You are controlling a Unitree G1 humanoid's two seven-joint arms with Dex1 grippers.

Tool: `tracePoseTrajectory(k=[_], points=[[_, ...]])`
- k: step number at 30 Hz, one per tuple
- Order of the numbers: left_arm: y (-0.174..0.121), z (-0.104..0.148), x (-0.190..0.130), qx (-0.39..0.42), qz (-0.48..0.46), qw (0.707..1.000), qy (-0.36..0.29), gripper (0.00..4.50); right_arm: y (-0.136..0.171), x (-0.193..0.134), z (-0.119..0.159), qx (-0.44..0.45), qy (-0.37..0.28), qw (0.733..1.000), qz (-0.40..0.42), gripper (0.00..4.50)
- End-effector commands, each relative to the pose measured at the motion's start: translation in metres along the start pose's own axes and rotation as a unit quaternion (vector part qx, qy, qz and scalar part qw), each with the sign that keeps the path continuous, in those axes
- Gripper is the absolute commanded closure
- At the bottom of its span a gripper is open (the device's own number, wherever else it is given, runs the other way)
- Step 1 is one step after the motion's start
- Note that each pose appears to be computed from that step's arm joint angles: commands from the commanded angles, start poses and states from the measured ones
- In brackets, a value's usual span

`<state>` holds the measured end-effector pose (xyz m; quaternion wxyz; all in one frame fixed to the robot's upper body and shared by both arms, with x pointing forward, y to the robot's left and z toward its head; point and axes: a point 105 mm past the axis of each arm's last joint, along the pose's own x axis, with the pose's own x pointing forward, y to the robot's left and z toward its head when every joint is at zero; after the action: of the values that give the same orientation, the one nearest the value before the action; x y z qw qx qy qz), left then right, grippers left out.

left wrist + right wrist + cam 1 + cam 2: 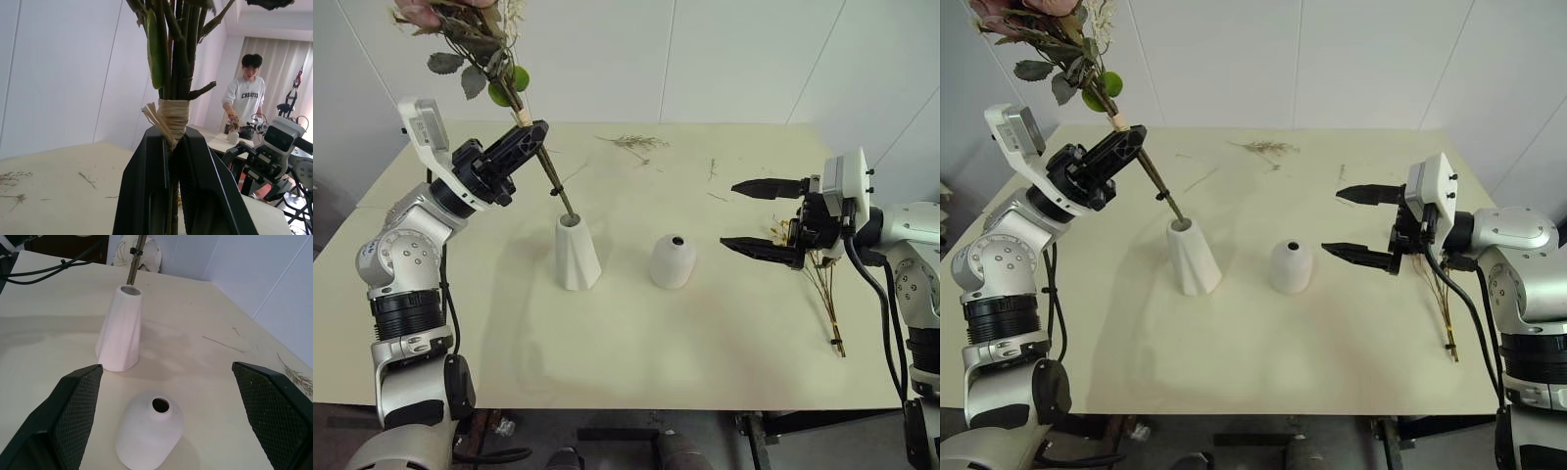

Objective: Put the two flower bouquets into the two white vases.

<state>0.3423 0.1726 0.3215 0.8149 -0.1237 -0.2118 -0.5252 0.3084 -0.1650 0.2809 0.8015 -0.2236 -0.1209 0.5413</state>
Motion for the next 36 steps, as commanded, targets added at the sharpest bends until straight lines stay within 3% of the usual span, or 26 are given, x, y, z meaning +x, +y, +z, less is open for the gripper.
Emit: tracePoseTrajectory(k=[1,13,21,28,36], points=[[-0.003,0.004,-0.003,0.035,-0.006,0.999,0.007,4.47,-0.002,-0.007,0.015,-0.028,-0.013,0.999,-0.013,0.0],[-0.006,-0.03,0.004,0.054,-0.035,0.997,0.037,4.47,-0.001,-0.008,0.016,-0.029,-0.016,0.999,-0.022,0.0],[-0.004,-0.034,-0.004,0.08,-0.033,0.994,0.063,2.01,0.002,-0.009,0.016,-0.026,-0.017,0.999,-0.03,0.0],[0.003,-0.042,-0.035,0.13,-0.032,0.98,0.151,0.03,0.003,-0.012,0.014,-0.021,-0.017,0.999,-0.039,0.0],[0.007,-0.042,-0.068,0.139,-0.042,0.962,0.232,0.03,-0.005,-0.026,0.005,-0.002,0.029,0.996,-0.081,0.0]])
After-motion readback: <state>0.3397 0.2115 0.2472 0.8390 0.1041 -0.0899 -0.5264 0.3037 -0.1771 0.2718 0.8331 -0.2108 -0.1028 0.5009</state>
